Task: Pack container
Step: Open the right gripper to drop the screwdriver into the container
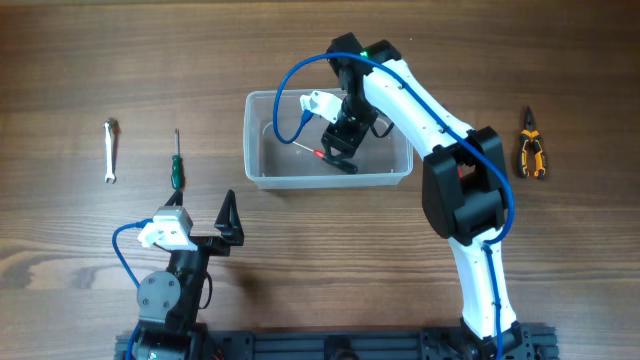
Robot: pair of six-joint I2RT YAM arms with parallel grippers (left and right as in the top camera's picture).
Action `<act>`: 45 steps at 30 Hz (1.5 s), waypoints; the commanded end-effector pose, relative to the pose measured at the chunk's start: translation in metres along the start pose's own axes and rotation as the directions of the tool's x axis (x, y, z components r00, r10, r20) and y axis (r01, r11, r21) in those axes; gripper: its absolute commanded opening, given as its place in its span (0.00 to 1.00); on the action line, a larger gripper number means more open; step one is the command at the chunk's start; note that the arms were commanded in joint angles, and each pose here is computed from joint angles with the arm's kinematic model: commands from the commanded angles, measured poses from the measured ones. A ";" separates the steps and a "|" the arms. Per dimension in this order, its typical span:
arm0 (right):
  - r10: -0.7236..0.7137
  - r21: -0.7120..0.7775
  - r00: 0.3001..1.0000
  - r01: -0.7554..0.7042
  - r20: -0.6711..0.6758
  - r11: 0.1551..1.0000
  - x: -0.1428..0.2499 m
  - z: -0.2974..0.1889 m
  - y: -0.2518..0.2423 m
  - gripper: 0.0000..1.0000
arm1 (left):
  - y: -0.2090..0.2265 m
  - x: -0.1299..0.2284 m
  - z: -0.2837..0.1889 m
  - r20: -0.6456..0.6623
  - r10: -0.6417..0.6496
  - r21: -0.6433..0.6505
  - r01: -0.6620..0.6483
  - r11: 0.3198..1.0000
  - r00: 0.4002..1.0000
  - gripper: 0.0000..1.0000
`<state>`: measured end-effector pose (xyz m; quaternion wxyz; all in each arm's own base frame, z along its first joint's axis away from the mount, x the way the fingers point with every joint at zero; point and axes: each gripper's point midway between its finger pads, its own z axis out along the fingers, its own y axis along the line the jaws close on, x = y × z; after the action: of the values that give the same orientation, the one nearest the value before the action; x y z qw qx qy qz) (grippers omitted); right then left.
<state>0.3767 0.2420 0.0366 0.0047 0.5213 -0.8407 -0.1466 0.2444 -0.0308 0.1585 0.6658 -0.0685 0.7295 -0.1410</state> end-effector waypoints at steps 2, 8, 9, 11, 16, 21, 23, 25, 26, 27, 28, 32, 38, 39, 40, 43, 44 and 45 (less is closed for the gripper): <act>-0.002 0.064 0.998 -0.002 0.063 0.998 -0.018 -0.046 0.001 0.92 | 0.004 0.000 0.000 0.008 0.020 -0.015 -0.019 1.000 1.000 1.00; 0.025 0.326 0.991 -0.068 0.135 0.943 -0.022 -0.146 -0.013 1.00 | 0.004 0.000 0.000 0.008 0.020 -0.015 -0.020 1.000 1.000 1.00; 0.031 0.362 0.986 -0.090 0.166 0.928 -0.021 -0.165 -0.015 1.00 | 0.004 0.000 0.000 0.008 0.020 -0.015 -0.019 1.000 1.000 1.00; 0.038 0.426 0.973 -0.134 0.227 0.895 -0.013 -0.204 -0.017 1.00 | 0.004 0.000 0.000 0.008 0.020 -0.015 -0.019 1.000 1.000 1.00; 0.144 0.540 0.926 -0.325 0.350 0.776 0.046 -0.289 -0.029 1.00 | 0.004 0.000 0.000 0.008 0.020 -0.015 -0.020 1.000 1.000 1.00; 0.369 0.524 0.800 -0.592 0.473 0.612 0.142 -0.344 -0.044 1.00 | 0.004 0.000 0.000 0.008 0.020 -0.015 -0.019 1.000 1.000 1.00; 0.426 0.509 0.763 -0.644 0.486 0.572 0.166 -0.348 -0.051 1.00 | 0.004 0.000 0.000 0.009 0.020 -0.015 -0.019 1.000 1.000 1.00; 0.469 0.492 0.724 -0.689 0.506 0.533 0.189 -0.352 -0.062 1.00 | 0.004 0.000 0.000 0.008 0.020 -0.015 -0.019 1.000 1.000 1.00; 0.490 0.483 0.703 -0.711 0.516 0.511 0.201 -0.353 -0.069 1.00 | 0.004 0.000 0.000 0.008 0.020 -0.015 -0.019 1.000 1.000 1.00; 0.514 0.477 0.682 -0.731 0.520 0.488 0.214 -0.352 -0.075 1.00 | 0.004 0.000 0.000 0.008 0.020 -0.015 -0.019 1.000 1.000 1.00; 0.537 0.466 0.661 -0.751 0.525 0.468 0.226 -0.351 -0.081 1.00 | 0.004 0.000 0.000 0.008 0.020 -0.015 -0.019 1.000 1.000 1.00; 0.624 0.397 0.572 -0.820 0.532 0.412 0.271 -0.330 -0.107 1.00 | 0.004 0.000 0.000 0.008 0.020 -0.015 -0.019 1.000 1.000 1.00; 0.749 0.324 0.451 -0.888 0.486 0.325 0.326 -0.274 -0.133 1.00 | 0.004 0.000 0.000 0.008 0.020 -0.015 -0.019 1.000 1.000 1.00; 0.761 0.318 0.441 -0.893 0.476 0.318 0.331 -0.265 -0.136 1.00 | 0.004 0.000 0.000 0.008 0.020 -0.015 -0.019 1.000 1.000 1.00; 0.771 0.313 0.434 -0.896 0.466 0.316 0.336 -0.256 -0.138 1.00 | 0.004 0.000 0.000 0.008 0.020 -0.015 -0.019 1.000 1.000 1.00; 0.797 0.299 0.425 -0.899 0.429 0.319 0.347 -0.228 -0.145 1.00 | 0.004 0.000 0.000 0.008 0.020 -0.015 -0.019 1.000 1.000 1.00; 0.801 0.294 0.425 -0.900 0.422 0.322 0.349 -0.223 -0.146 1.00 | 0.004 0.000 0.000 0.008 0.020 -0.015 -0.019 1.000 1.000 1.00; 0.805 0.280 0.435 -0.896 0.404 0.343 0.350 -0.212 -0.149 1.00 | 0.004 0.000 0.000 0.008 0.020 -0.015 -0.019 1.000 1.000 1.00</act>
<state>0.3814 -0.1803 0.1827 -0.1472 -0.0300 -0.9867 0.0621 0.2444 -0.0308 0.1584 0.6656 -0.0686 0.7296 -0.1411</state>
